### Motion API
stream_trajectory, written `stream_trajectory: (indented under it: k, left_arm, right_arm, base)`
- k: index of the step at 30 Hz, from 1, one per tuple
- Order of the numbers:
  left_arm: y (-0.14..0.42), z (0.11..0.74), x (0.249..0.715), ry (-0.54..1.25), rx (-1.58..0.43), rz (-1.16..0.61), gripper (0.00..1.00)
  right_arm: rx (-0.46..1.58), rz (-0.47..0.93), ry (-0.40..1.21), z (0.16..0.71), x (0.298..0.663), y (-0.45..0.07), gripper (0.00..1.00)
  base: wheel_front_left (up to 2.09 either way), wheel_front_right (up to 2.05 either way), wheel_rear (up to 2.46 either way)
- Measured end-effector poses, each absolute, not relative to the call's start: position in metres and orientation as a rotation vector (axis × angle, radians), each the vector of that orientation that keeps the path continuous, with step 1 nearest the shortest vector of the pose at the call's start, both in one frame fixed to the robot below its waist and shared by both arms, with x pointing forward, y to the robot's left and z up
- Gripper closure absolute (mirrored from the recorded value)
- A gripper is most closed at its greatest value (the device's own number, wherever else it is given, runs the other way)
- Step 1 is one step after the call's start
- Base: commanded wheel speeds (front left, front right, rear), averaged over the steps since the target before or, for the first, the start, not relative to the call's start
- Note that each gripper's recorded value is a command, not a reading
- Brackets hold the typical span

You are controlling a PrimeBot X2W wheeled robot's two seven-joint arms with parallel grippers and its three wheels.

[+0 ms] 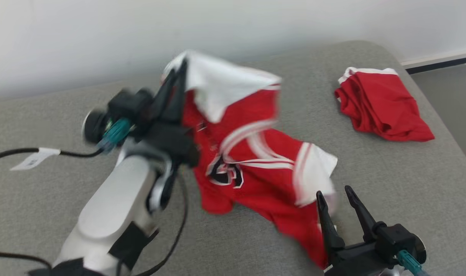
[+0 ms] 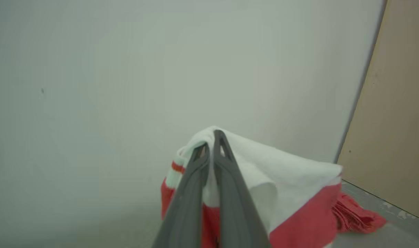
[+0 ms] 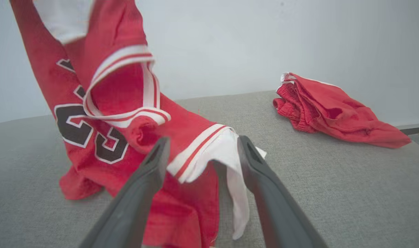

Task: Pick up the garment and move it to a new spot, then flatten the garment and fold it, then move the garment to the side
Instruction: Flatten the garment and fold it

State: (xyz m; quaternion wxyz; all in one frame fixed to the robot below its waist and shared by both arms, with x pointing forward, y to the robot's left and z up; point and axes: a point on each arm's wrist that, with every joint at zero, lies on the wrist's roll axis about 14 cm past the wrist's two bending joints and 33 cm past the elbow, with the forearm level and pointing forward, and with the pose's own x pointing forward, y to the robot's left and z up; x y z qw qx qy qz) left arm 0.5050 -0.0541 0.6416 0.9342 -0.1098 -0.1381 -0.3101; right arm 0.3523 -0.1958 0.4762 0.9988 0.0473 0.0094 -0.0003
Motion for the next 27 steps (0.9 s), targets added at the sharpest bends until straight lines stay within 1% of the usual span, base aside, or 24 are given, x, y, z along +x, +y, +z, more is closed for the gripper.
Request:
stream_trajectory:
  k: [2,3,4,8,14,18,19,21,25,27]
  left_arm:
    - [-0.022,0.598,0.518,-0.169,-0.221,-0.529,1.0]
    - [-0.006,0.58,0.522,-0.123,-0.221,-0.479,0.9]
    - [0.009,0.565,0.525,-0.088,-0.214,-0.43,0.0]
    - [0.062,0.534,0.534,-0.018,-0.23,-0.265,0.0]
    - [0.125,0.504,0.527,0.04,-0.246,-0.08,0.0]
    - [0.145,0.501,0.519,0.033,-0.154,-0.046,0.0]
    - [0.141,0.502,0.517,0.029,-0.138,-0.069,0.0]
    - [0.111,0.501,0.509,0.03,-0.094,-0.206,0.0]
    - [0.017,0.492,0.479,0.099,-0.024,-0.564,0.0]
    - [-0.018,0.488,0.467,0.145,0.02,-0.68,0.0]
  right_arm:
    - [0.09,0.017,0.021,0.476,0.357,-0.191,0.0]
    - [0.091,0.023,0.026,0.474,0.358,-0.189,0.0]
    - [0.09,0.03,0.03,0.472,0.359,-0.187,0.0]
    - [0.09,0.06,0.042,0.468,0.365,-0.178,0.0]
    - [0.089,0.093,0.044,0.467,0.372,-0.167,0.0]
    - [0.088,0.104,0.04,0.469,0.373,-0.164,0.0]
    - [0.088,0.107,0.039,0.469,0.373,-0.163,0.0]
    - [0.088,0.109,0.038,0.469,0.372,-0.162,0.0]
    - [0.091,0.101,0.037,0.47,0.369,-0.165,0.0]
    - [0.092,0.085,0.035,0.471,0.367,-0.169,0.0]
  base:
    - [0.0,0.0,0.0]
    - [0.0,0.0,0.0]
    - [0.0,0.0,0.0]
    - [0.0,0.0,0.0]
    - [0.0,0.0,0.0]
    - [0.0,0.0,0.0]
    - [0.0,0.0,0.0]
    - [0.0,0.0,0.0]
    - [0.0,0.0,0.0]
    - [0.0,0.0,0.0]
